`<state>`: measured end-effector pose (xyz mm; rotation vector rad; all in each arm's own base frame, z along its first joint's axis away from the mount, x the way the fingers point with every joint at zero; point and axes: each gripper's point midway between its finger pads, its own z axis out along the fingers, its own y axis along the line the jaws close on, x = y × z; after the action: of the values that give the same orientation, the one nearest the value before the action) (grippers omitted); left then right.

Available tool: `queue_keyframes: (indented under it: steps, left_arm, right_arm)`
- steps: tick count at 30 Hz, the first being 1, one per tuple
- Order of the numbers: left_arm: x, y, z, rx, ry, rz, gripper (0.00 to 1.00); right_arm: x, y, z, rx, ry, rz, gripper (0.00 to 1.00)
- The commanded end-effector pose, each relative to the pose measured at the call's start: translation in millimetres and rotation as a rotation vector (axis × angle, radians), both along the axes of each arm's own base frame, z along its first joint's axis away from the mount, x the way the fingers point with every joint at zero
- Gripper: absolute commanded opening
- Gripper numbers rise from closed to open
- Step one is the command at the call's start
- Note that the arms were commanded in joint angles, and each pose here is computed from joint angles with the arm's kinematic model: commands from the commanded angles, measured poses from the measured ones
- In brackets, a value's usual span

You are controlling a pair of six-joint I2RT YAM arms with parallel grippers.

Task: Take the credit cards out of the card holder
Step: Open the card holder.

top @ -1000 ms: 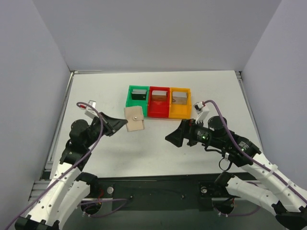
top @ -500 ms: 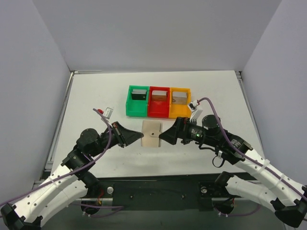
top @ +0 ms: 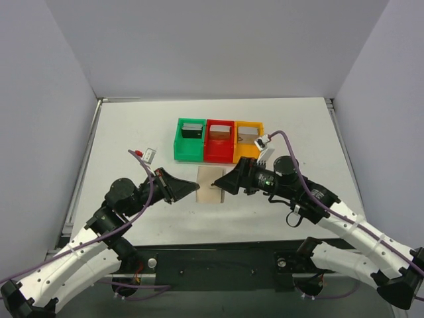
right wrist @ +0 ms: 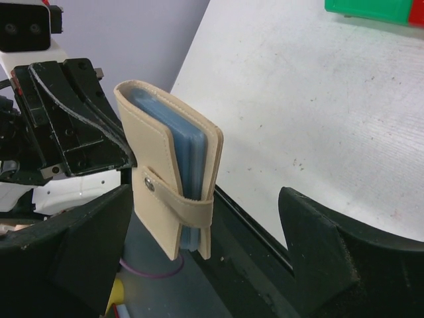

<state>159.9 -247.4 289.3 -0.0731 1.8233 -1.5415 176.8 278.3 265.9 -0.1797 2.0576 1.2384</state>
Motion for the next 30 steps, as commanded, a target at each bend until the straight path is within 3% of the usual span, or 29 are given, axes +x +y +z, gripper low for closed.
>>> queue_keyframes:
  steps: [1,4,16,23,30]
  left_arm:
    - [-10,-4,39,-0.113,-0.086,-0.045,0.00]
    - [-14,-6,38,-0.117,-0.082,-0.064,0.00]
    - [-16,-9,33,-0.103,-0.072,-0.076,0.00]
    - [-17,-10,35,-0.103,-0.080,-0.086,0.23]
    - [-23,-10,43,-0.144,-0.113,-0.114,0.45]
  right_arm:
    - [5,10,16,0.057,-0.047,0.014,0.84]
    - [7,13,23,0.079,-0.064,0.015,0.80]
    - [1,30,34,0.144,-0.055,0.093,0.35]
    - [-6,31,38,0.171,-0.053,0.126,0.03]
    - [-16,29,45,0.219,-0.059,0.159,0.00]
